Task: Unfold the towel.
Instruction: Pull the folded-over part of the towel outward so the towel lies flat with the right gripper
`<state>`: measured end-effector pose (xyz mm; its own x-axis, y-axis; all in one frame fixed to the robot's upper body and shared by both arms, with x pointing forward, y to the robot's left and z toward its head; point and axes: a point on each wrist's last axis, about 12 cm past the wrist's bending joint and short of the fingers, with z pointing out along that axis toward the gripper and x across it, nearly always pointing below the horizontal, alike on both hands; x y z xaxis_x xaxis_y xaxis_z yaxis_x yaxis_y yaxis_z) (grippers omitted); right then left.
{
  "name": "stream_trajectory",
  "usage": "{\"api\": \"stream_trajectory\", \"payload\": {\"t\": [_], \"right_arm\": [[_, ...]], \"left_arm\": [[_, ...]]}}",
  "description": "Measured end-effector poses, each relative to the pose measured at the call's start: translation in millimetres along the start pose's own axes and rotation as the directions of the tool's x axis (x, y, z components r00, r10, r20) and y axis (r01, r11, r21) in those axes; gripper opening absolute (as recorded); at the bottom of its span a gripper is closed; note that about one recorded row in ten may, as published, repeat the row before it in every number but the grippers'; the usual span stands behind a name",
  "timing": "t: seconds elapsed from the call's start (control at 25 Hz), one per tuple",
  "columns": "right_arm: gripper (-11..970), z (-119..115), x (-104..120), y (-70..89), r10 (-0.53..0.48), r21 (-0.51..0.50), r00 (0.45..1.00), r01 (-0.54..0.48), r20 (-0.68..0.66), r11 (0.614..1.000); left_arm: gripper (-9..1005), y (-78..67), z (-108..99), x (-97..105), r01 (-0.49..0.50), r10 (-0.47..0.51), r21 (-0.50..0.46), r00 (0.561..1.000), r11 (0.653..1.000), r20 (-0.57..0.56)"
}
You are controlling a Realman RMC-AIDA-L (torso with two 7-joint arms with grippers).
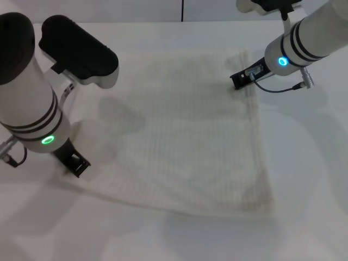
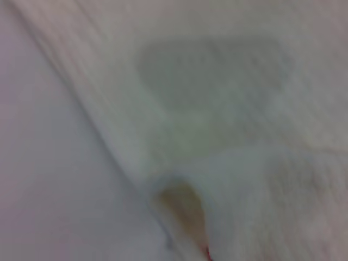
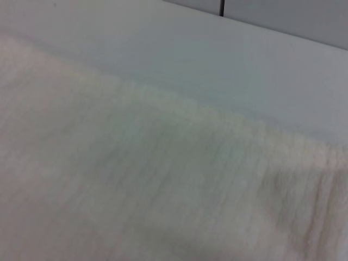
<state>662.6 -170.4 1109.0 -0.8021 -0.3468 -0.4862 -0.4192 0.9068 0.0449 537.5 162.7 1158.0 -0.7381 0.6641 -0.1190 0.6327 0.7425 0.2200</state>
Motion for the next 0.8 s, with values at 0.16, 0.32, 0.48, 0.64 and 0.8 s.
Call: {"api": "stream_trajectory", "payload": {"t": [0.16, 0.32, 0.48, 0.64, 0.8], "right_arm": [[-1, 0.1, 0.2, -0.1, -0.001, 0.0, 1.0, 0.001, 0.0, 1.0], [-1, 0.3, 1.1, -0.6, 0.001, 0.0, 1.0, -0.001, -0.002, 1.0], [-1, 0.5, 1.7, -0.9, 0.001, 0.0, 1.0, -0.001, -0.002, 1.0], [-1, 0.6, 2.3, -1.4, 0.001, 0.001, 1.0, -0.001, -0.003, 1.0], [0, 0.5, 2.4, -1.9, 0.002, 0.002, 1.0, -0.002, -0.004, 1.0]], "left_arm": [[131, -1.2, 1.6, 4.6, 0.015, -0.015, 0.002, 0.999, 1.0, -0.039], [140, -3.0, 2.3, 8.0, 0.032, -0.032, 0.002, 0.997, 0.999, -0.066], [149, -5.1, 3.2, 9.7, 0.035, -0.035, 0.0, 0.996, 0.999, -0.084], [158, -5.4, 4.3, 11.0, 0.041, -0.041, -0.002, 0.994, 0.999, -0.098], [166, -4.8, 6.1, 11.2, 0.045, -0.045, -0.005, 0.993, 0.999, -0.112]]}}
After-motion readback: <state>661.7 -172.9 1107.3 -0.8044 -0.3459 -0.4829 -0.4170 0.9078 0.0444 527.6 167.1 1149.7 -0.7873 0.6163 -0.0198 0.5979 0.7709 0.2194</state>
